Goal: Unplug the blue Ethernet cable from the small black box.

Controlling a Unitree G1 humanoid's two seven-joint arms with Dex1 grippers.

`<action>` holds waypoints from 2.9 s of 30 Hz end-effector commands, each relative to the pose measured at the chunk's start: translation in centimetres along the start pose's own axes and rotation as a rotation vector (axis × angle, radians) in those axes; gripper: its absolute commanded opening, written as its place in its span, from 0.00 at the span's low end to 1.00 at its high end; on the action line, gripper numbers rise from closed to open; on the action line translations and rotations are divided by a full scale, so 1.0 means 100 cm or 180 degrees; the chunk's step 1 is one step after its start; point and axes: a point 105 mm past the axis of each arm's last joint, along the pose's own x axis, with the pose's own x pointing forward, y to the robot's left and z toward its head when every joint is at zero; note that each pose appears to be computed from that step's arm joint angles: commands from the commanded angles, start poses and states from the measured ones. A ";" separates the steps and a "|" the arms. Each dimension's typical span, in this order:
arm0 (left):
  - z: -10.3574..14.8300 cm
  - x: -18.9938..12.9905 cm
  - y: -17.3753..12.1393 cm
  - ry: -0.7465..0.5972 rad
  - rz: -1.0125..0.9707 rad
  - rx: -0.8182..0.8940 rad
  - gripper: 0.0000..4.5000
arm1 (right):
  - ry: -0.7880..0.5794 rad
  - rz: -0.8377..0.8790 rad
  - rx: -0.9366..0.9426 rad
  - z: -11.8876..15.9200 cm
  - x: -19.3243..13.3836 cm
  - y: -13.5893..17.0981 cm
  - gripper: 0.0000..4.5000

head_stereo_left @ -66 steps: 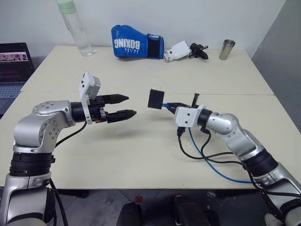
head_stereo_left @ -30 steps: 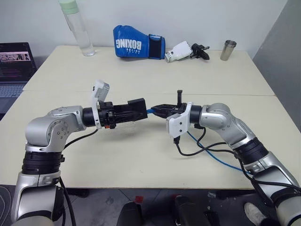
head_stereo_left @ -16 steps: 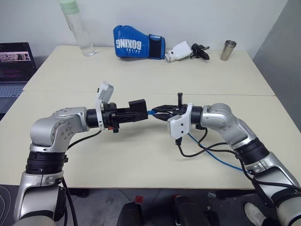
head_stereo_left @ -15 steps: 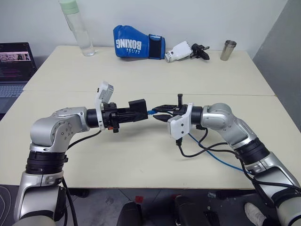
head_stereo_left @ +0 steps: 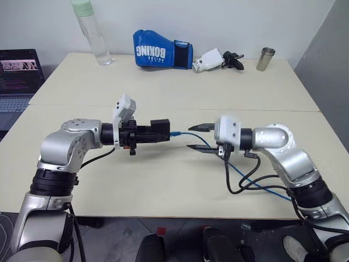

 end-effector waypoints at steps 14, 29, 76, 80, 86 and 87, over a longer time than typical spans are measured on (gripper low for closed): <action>0.029 0.016 -0.023 0.0036 -0.0429 0.0747 0.18 | 0.0114 0.0483 0.0607 0.026 0.006 0.007 0.51; 0.028 0.013 -0.023 0.0038 -0.0379 0.0763 0.18 | 0.0254 0.0622 0.0694 0.014 0.014 0.007 0.51; 0.023 -0.007 -0.022 0.0022 -0.0052 0.0727 0.18 | 0.1334 -0.0230 0.1148 -0.092 -0.063 -0.034 0.01; 0.021 -0.006 -0.022 -0.0002 -0.0032 0.0697 0.18 | 0.1433 -0.0415 0.1071 -0.110 -0.072 -0.036 0.01; 0.020 -0.003 -0.021 -0.0034 0.0001 0.0662 0.18 | 0.1403 -0.0475 0.1110 -0.121 -0.066 -0.032 0.28; 0.020 -0.003 -0.020 -0.0041 0.0014 0.0653 0.18 | 0.1414 -0.0476 0.1097 -0.122 -0.065 -0.031 0.34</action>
